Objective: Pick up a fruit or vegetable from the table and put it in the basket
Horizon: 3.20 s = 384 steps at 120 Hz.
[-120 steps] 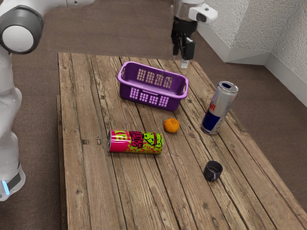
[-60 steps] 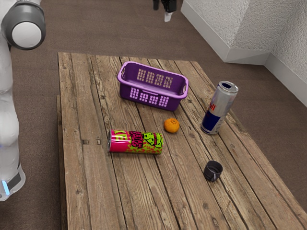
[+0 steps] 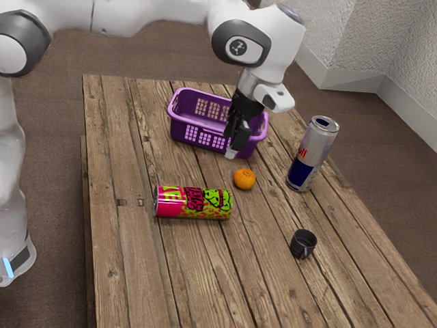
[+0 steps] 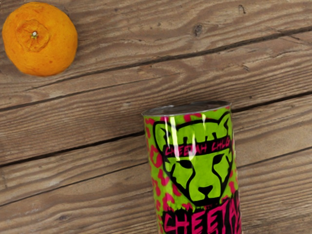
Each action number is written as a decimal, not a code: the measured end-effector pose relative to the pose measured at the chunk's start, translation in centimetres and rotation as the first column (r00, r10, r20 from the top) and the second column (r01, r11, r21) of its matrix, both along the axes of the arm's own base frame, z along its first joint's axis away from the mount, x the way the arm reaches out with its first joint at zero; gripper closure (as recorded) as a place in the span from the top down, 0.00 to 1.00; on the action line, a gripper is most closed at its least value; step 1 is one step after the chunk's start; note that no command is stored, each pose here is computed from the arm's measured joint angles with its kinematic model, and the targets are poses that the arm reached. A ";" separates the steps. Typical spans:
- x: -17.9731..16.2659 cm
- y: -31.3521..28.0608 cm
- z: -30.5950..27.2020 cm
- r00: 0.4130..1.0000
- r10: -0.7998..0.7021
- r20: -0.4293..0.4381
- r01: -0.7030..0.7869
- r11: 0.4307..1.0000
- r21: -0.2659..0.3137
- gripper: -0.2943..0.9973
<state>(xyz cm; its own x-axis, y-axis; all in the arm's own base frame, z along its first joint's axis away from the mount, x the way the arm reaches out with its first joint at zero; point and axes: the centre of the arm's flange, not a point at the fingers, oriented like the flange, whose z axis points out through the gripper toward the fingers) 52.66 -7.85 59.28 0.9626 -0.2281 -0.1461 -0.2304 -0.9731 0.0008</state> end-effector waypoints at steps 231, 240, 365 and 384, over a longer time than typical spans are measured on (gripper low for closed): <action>5.9 6.3 -12.4 0.989 0.094 0.117 -0.089 0.995 -0.051 0.75; 6.8 6.6 -12.6 0.988 0.098 0.120 -0.092 0.994 -0.051 0.75; 9.6 7.9 -16.2 0.991 0.113 0.077 -0.109 0.993 -0.052 0.75; 9.7 7.9 -16.9 0.991 0.114 0.068 -0.111 0.992 -0.054 0.75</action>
